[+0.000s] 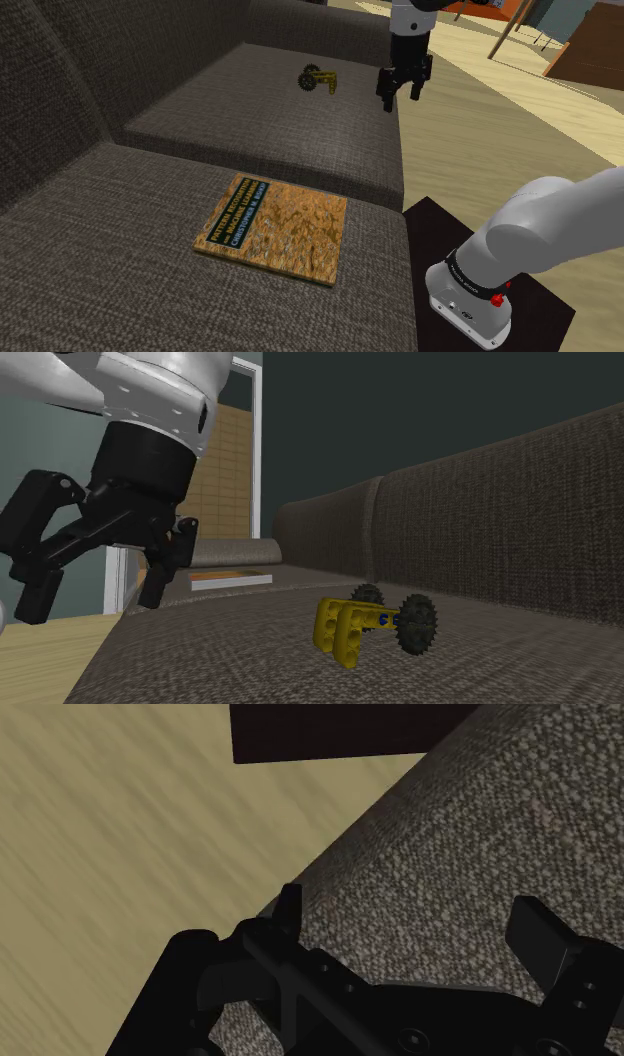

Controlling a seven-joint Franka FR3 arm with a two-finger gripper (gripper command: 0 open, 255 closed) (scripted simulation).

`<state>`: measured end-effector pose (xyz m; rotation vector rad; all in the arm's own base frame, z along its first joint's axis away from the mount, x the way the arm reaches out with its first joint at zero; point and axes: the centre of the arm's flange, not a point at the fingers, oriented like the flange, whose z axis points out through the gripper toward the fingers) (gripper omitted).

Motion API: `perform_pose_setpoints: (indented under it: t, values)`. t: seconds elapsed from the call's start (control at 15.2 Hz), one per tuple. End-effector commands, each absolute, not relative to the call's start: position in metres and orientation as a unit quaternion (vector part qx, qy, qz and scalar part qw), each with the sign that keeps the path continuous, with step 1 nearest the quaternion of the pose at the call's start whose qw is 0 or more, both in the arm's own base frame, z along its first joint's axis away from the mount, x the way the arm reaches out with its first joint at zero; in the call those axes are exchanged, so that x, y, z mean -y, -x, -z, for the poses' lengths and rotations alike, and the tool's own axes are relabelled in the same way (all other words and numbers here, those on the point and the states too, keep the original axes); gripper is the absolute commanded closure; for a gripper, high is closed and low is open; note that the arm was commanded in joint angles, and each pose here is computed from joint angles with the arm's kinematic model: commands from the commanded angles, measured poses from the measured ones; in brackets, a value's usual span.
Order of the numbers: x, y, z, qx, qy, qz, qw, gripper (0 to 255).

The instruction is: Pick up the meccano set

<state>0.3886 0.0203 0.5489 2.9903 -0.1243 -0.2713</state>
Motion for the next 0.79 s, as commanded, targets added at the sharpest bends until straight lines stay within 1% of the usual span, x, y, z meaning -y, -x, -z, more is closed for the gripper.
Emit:
perform_pose_setpoints:
  t: [0.0, 0.73]
  values:
    - [-0.03, -0.415, -0.554, 0.047, -0.993, 0.088, 0.069, 0]
    - [-0.07, -0.551, -0.568, 0.076, -0.991, 0.078, 0.072, 0]
